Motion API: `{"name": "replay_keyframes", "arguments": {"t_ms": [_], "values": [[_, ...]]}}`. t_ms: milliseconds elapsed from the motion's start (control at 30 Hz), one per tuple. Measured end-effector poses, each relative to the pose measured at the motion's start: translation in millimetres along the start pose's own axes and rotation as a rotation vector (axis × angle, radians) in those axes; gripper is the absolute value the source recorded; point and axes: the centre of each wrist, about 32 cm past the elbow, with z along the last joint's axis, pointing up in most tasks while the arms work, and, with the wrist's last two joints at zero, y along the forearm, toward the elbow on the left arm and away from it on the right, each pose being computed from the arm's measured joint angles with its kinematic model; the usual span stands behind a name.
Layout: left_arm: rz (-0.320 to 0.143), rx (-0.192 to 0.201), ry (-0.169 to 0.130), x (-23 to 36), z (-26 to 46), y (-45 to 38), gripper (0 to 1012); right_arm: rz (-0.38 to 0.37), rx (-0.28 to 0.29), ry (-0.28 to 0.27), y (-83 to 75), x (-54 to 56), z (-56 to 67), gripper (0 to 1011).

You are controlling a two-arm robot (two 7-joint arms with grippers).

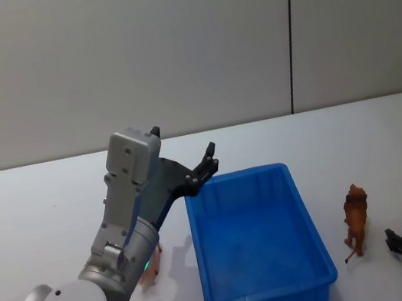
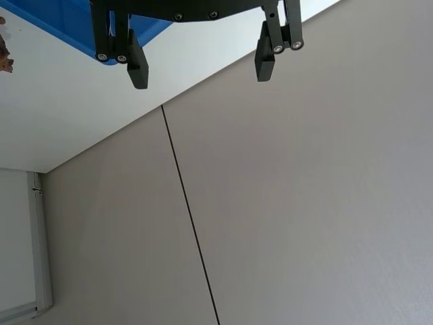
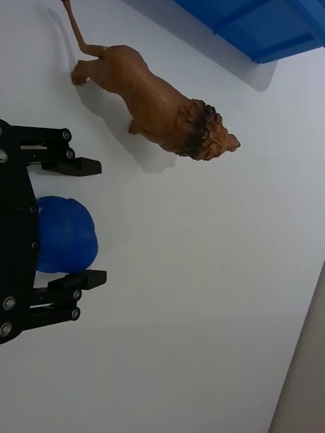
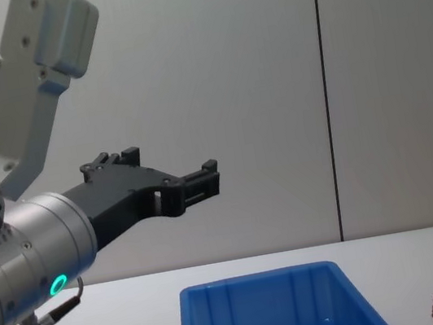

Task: Pick up the two dolls from the table and place them into the box.

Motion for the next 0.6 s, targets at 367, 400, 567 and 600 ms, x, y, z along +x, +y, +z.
{"name": "replay_keyframes", "arguments": {"t_ms": [367, 400, 567, 600], "values": [[0.0, 0.0, 0.0, 0.0, 0.0, 0.0, 1001, 0.007, -0.004, -0.004, 4.0, -1.7, -0.4, 550], [0.0, 0.0, 0.0, 0.0, 0.0, 0.0, 1001, 0.007, -0.004, -0.004, 4.4, -1.7, -0.4, 530], [0.0, 0.0, 0.0, 0.0, 0.0, 0.0, 1001, 0.009, -0.006, -0.005, 5.2, -2.0, -0.5, 485], [0.0, 0.0, 0.0, 0.0, 0.0, 0.0, 1001, 0.009, -0.006, -0.005, 5.3, -2.0, -0.6, 485]]}}
